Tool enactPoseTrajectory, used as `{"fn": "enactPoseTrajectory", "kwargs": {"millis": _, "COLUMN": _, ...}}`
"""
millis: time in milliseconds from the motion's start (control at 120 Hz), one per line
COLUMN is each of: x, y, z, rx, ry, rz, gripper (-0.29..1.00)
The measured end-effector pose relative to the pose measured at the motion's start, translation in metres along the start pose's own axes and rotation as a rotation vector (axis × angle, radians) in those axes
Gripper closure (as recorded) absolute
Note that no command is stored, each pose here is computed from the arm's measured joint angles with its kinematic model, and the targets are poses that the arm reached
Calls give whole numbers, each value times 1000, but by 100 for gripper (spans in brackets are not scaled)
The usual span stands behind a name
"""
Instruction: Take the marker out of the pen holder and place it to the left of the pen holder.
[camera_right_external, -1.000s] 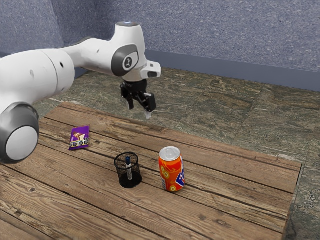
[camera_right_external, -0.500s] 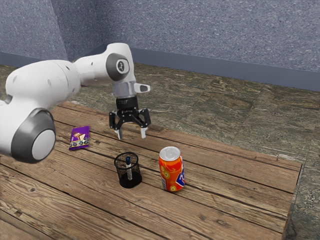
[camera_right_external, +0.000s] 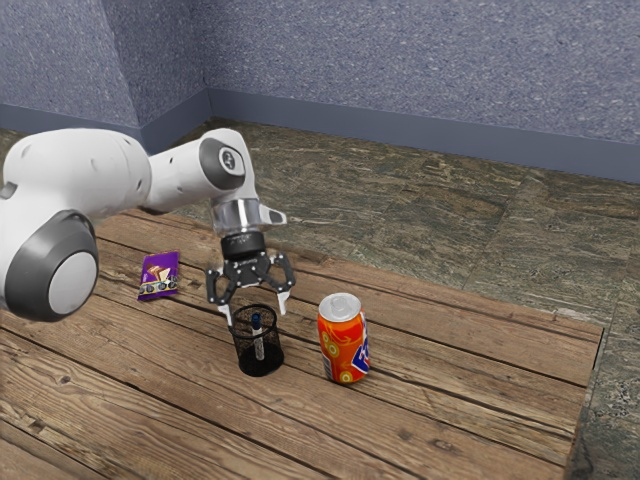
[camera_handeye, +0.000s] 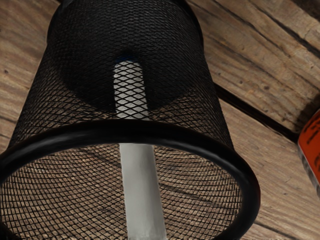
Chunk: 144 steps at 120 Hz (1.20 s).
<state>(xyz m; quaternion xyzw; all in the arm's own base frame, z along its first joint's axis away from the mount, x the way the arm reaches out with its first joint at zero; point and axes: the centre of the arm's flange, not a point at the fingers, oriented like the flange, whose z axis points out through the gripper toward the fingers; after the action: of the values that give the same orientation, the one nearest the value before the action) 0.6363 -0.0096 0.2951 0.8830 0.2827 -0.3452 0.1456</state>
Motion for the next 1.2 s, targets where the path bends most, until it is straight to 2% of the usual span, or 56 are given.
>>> {"fn": "enactPoseTrajectory", "kwargs": {"millis": 158, "x": -8, "y": 5, "z": 3, "rx": 6, "ry": -9, "rz": -46, "gripper": 2}}
{"fn": "enactPoseTrajectory", "kwargs": {"millis": 442, "x": -12, "y": 5, "z": -2, "rx": 13, "ry": 7, "rz": -107, "gripper": 25}}
{"fn": "enactPoseTrajectory", "kwargs": {"millis": 775, "x": -20, "y": 6, "z": 9, "rx": 25, "ry": -14, "rz": -141, "gripper": 36}}
{"fn": "enactPoseTrajectory", "kwargs": {"millis": 1033, "x": -21, "y": 1, "z": 10, "rx": 27, "ry": -20, "rz": -164, "gripper": 64}}
{"fn": "enactPoseTrajectory", "kwargs": {"millis": 1200, "x": -26, "y": -2, "z": 5, "rx": 44, "ry": -5, "rz": -171, "gripper": 72}}
